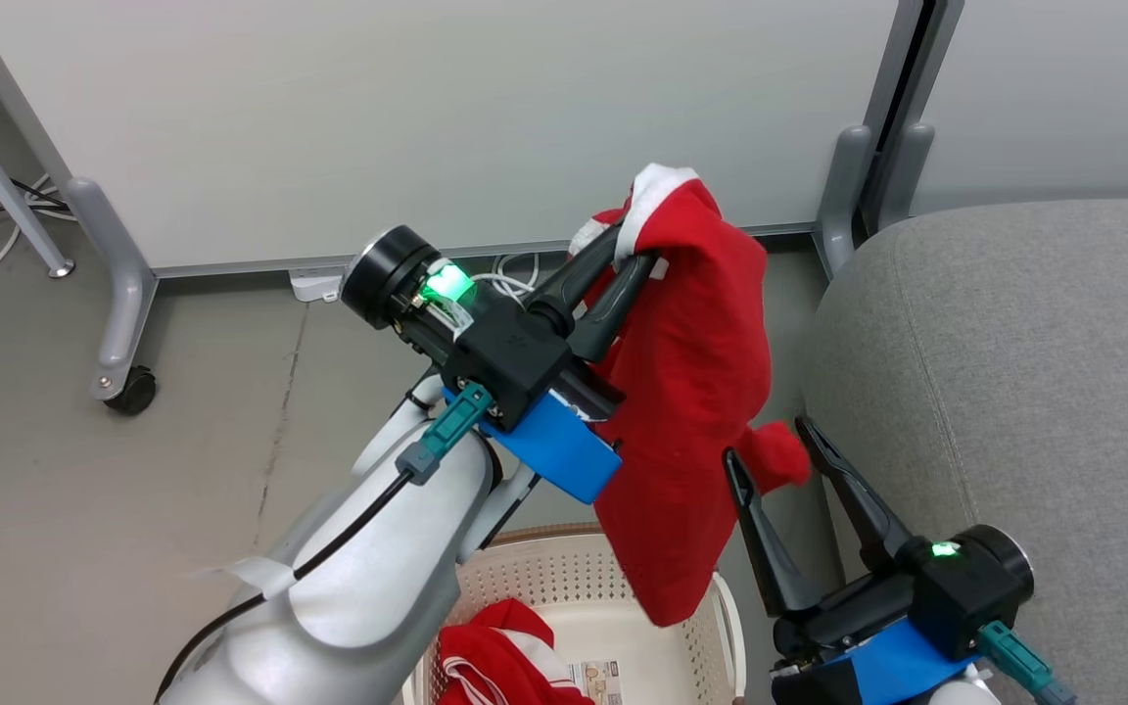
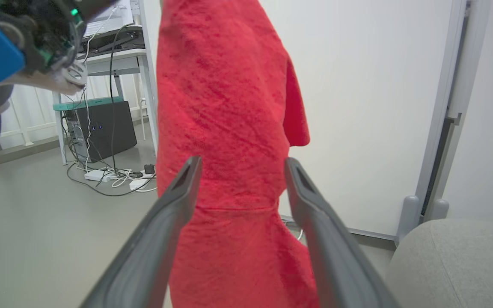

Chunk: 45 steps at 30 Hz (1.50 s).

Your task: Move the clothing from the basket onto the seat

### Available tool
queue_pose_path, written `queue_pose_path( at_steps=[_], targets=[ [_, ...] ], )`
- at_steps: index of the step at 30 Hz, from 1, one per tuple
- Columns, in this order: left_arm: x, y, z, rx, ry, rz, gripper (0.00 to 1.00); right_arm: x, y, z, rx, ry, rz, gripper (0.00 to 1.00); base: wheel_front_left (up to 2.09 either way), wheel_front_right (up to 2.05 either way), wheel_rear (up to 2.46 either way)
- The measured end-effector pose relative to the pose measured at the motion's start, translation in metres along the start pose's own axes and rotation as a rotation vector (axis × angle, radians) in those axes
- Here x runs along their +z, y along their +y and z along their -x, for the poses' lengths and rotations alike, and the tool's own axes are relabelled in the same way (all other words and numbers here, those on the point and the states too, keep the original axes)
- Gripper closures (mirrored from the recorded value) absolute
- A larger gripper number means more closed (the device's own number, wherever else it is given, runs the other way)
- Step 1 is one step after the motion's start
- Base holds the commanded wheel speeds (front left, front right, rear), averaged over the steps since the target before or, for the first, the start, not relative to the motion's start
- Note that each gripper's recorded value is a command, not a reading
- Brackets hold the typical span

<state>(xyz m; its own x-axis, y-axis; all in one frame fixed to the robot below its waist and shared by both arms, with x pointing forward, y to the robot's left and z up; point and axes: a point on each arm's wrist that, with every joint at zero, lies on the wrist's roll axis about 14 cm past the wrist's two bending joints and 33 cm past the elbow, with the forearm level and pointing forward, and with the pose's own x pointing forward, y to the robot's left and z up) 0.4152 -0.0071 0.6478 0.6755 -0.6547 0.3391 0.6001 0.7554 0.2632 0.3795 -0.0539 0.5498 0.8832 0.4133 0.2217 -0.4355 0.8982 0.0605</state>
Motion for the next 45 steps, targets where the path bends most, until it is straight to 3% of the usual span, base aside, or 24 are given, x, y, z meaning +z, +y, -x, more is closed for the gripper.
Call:
queue_pose_path(
  at_steps=[9,15,37,38,39,40,45],
  targets=[
    [-0.014,-0.013,0.002,-0.024,0.042,0.011,1.0,0.036,0.023,-0.017,0.081,-0.115,0.005,0.0,0.0,0.0,0.0],
    [-0.021,-0.017,0.003,-0.032,0.06,0.012,1.0,0.04,0.021,-0.024,0.085,-0.13,0.018,0.0,0.0,0.0,0.0],
    [-0.021,-0.058,0.001,-0.111,0.053,0.08,1.0,0.0,-0.007,-0.035,0.03,-0.005,0.081,0.0,0.0,0.0,0.0],
    [-0.02,-0.058,0.001,-0.111,0.052,0.082,1.0,0.0,-0.006,-0.036,0.03,-0.006,0.077,0.11,0.0,0.0,0.0],
    [-0.02,-0.059,0.002,-0.111,0.051,0.085,1.0,0.001,-0.006,-0.037,0.034,-0.007,0.076,0.77,0.0,0.0,0.0],
    [-0.02,-0.06,0.002,-0.112,0.051,0.085,1.0,0.001,-0.004,-0.038,0.039,-0.008,0.071,1.0,0.0,0.0,0.0],
    [-0.018,-0.062,0.004,-0.11,0.055,0.088,1.0,0.003,-0.002,-0.037,0.038,-0.014,0.047,1.0,0.0,0.0,0.0]
  ],
)
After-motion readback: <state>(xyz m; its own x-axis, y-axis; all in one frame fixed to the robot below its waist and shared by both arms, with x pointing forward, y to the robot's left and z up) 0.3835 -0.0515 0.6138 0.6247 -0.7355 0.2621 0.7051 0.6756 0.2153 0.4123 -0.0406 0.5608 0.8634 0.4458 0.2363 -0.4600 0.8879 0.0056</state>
